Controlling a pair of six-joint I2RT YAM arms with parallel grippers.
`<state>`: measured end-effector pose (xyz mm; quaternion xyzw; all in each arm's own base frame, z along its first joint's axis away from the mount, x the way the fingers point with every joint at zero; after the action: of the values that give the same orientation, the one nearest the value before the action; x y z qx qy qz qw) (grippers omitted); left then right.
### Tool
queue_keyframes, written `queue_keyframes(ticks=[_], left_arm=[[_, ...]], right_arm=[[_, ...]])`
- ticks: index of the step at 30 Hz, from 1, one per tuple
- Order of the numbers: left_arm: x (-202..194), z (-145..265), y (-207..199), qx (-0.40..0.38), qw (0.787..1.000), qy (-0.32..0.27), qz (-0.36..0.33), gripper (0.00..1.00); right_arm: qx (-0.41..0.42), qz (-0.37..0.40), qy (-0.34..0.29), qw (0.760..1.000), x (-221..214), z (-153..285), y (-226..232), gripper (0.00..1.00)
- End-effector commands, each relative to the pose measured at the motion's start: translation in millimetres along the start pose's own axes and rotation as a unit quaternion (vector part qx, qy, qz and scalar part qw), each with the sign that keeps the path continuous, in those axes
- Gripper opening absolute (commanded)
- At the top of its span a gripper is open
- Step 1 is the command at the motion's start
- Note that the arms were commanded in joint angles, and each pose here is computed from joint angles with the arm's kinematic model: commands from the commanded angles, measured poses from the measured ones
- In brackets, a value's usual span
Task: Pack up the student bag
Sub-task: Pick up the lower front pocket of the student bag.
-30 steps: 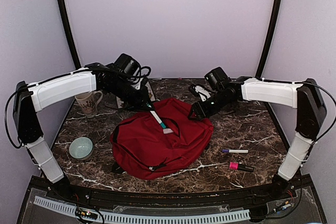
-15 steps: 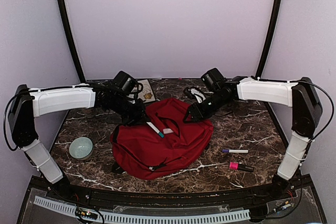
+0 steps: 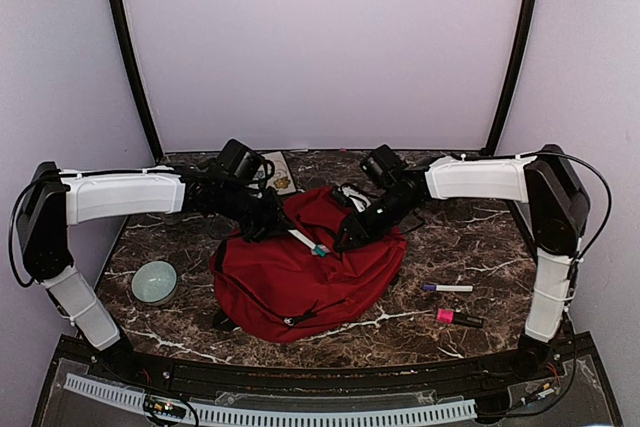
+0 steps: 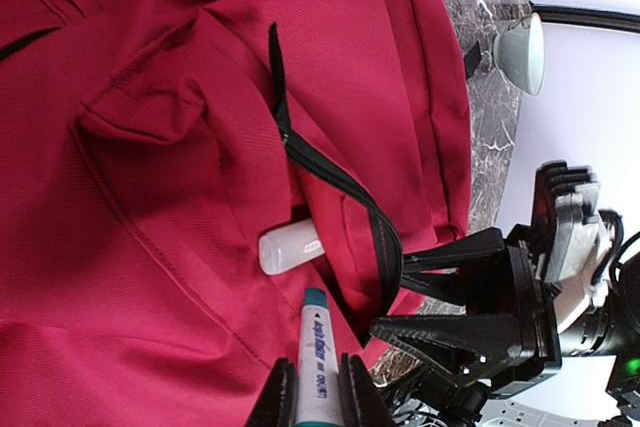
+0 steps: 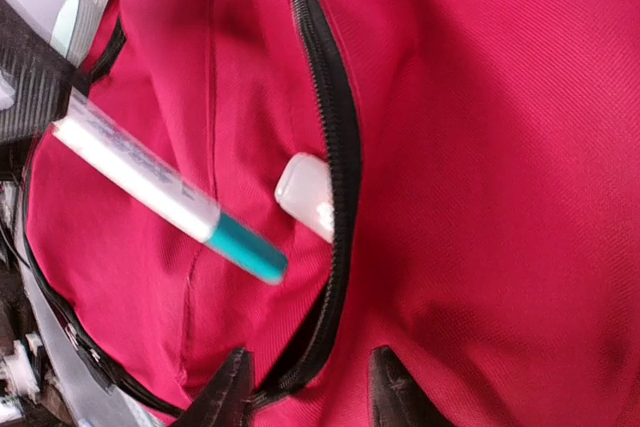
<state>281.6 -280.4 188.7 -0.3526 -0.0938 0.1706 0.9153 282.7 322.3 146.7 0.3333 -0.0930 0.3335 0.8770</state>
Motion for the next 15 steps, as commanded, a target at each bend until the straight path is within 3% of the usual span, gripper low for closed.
queue_keyframes(ticks=[1,4,7,15], left_arm=[[-5.2,-6.6,1.3,-0.018,1.000,0.010,0.009,0.00],[-6.8,-11.8,5.7,-0.023,0.999,0.015,0.018,0.00],[-8.1,-17.7,12.4,-0.017,0.999,0.017,0.028,0.00],[-17.1,-42.8,31.1,-0.050,0.992,0.040,0.113,0.00]], right_arm=[[0.028,0.005,-0.019,0.999,13.7,-2.4,9.4,0.30],[0.037,-0.001,-0.014,0.999,12.7,-5.5,9.6,0.11],[0.041,-0.001,-0.016,0.999,13.0,-3.7,11.8,0.00],[0.044,-0.003,-0.028,0.999,18.7,4.3,18.4,0.00]])
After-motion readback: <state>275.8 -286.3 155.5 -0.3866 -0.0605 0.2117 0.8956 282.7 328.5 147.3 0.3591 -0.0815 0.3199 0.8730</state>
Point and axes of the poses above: each gripper's point midway between its finger pads, its own z axis back along the fingers, its own y axis along the line the jaws close on, x = y × z, the point moved 7 cm from there along z, back along the fingers, and after that the axes turned 1 degree about z, right-handed, at the moved point
